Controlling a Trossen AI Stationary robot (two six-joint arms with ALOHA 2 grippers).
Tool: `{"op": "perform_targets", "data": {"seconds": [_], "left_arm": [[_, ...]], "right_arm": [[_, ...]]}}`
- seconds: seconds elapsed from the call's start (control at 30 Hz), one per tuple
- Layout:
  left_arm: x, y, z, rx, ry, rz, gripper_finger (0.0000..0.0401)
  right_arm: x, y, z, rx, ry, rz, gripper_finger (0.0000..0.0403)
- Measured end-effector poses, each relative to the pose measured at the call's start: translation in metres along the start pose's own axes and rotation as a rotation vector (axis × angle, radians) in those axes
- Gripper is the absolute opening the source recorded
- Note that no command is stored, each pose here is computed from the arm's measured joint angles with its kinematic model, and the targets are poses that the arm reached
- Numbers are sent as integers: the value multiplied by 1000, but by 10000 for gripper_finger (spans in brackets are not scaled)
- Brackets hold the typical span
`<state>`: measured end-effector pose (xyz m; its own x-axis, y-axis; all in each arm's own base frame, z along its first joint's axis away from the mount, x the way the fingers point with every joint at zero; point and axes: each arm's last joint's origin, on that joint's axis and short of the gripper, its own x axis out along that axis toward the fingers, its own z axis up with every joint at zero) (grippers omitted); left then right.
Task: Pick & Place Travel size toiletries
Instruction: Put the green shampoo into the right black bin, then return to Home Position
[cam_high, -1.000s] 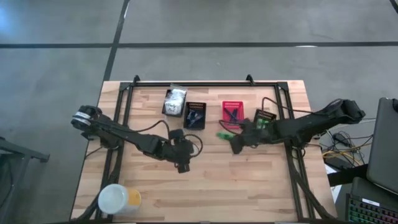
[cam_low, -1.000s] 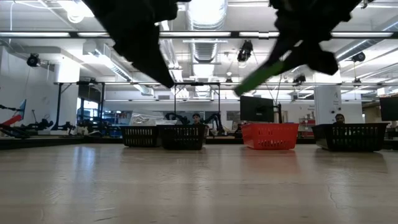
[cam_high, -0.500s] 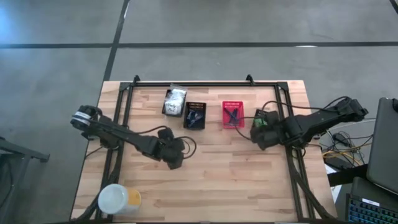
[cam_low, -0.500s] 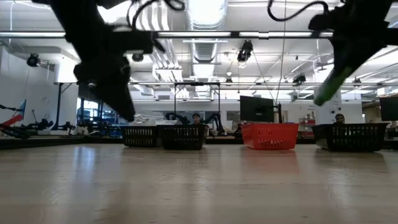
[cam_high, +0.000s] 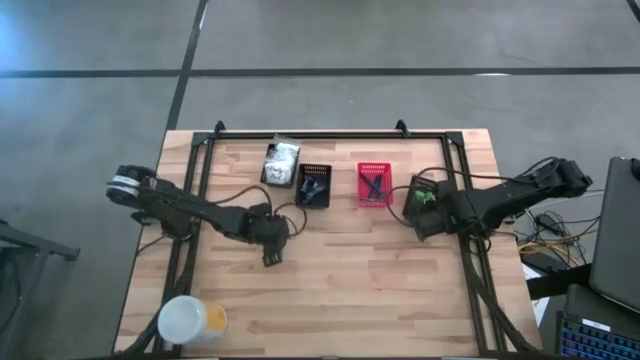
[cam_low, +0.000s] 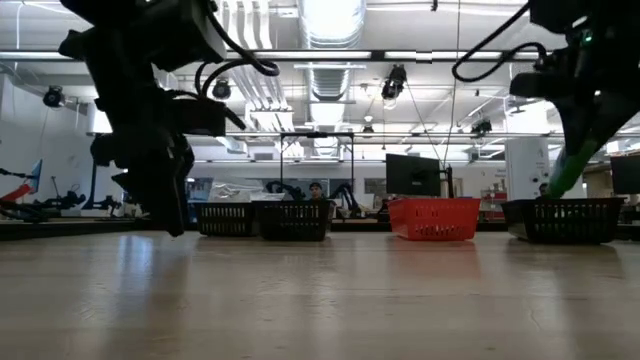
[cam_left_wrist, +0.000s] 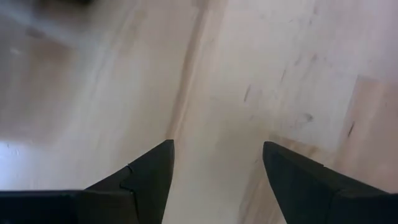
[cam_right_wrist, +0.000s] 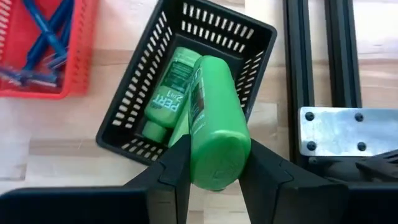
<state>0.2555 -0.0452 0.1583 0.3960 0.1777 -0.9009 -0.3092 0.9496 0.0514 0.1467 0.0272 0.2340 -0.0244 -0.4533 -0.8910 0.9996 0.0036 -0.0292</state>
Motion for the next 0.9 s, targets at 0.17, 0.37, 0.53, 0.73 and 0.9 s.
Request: {"op": "perform_targets", "data": {"seconds": [0.17,0.37,0.53,0.73,0.9], "left_arm": [[-10,18,1,-38,-63,-48,250],[-31,39,0,-69,-150,-69,250],[-49,50,-3,-104,-223,-100,250],[-66,55,-8,-131,-283,-158,250],[-78,58,-8,-160,-332,-180,249]], "right_arm": [[16,-1,0,19,-21,-51,110],[32,5,0,48,-126,-111,123],[41,14,-5,20,-119,-163,135],[47,21,-11,67,-62,-183,173],[44,26,-12,60,-15,-115,207]]}}
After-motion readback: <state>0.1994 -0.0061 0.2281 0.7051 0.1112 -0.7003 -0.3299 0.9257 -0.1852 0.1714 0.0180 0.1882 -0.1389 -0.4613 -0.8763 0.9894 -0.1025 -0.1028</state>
